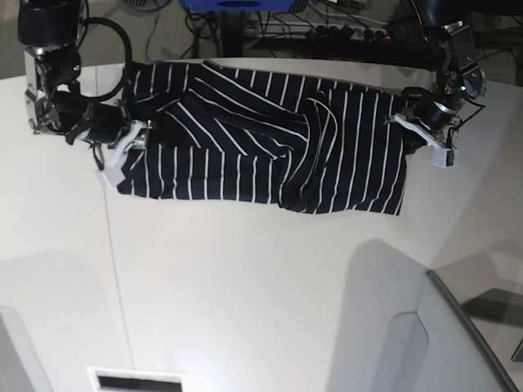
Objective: Layout the t-shirt on the table in an organized manner, then fold the t-shirt properly
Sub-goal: 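Grasp both ends and fold the right gripper's end over toward the left gripper, then press the folded bundle flat with the right gripper and release, then grasp the bundle edges with both grippers and square the folded shirt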
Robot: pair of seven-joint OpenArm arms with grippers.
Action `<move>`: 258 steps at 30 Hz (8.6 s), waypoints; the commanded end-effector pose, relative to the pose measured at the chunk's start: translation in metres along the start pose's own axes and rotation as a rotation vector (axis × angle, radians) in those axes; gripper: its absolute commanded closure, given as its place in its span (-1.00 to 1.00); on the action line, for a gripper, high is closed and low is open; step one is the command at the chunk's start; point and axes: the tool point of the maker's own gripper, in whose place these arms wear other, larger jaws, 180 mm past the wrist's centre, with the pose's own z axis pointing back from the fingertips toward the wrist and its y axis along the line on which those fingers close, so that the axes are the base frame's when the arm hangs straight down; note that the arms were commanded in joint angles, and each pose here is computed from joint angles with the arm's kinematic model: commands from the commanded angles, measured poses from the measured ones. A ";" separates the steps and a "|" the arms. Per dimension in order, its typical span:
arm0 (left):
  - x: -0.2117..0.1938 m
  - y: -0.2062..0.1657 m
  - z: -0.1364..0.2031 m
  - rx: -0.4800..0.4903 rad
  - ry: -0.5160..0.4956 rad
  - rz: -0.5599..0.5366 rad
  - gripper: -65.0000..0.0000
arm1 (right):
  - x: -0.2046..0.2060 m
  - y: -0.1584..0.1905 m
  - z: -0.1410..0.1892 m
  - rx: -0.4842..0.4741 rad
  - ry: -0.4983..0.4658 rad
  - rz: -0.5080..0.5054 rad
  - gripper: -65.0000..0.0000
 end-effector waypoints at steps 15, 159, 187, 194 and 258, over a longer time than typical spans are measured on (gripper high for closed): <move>-0.016 -0.088 -0.026 -0.217 0.079 -0.141 1.00 | 0.034 -0.027 0.028 -0.086 -0.027 0.067 0.99; 0.075 -0.024 0.062 0.009 -0.066 -0.257 1.00 | -0.014 0.174 -0.088 -0.220 0.281 0.292 0.99; 0.052 -0.029 0.032 -0.008 0.022 -0.279 1.00 | 0.022 0.164 -0.044 -0.154 0.121 0.253 1.00; 0.023 -0.004 0.082 0.088 0.103 -0.322 1.00 | 0.092 0.147 -0.040 -0.242 0.041 0.327 1.00; 0.181 -0.247 -0.148 -0.390 -0.113 -0.397 1.00 | 0.050 -0.016 0.000 -0.607 0.268 0.398 1.00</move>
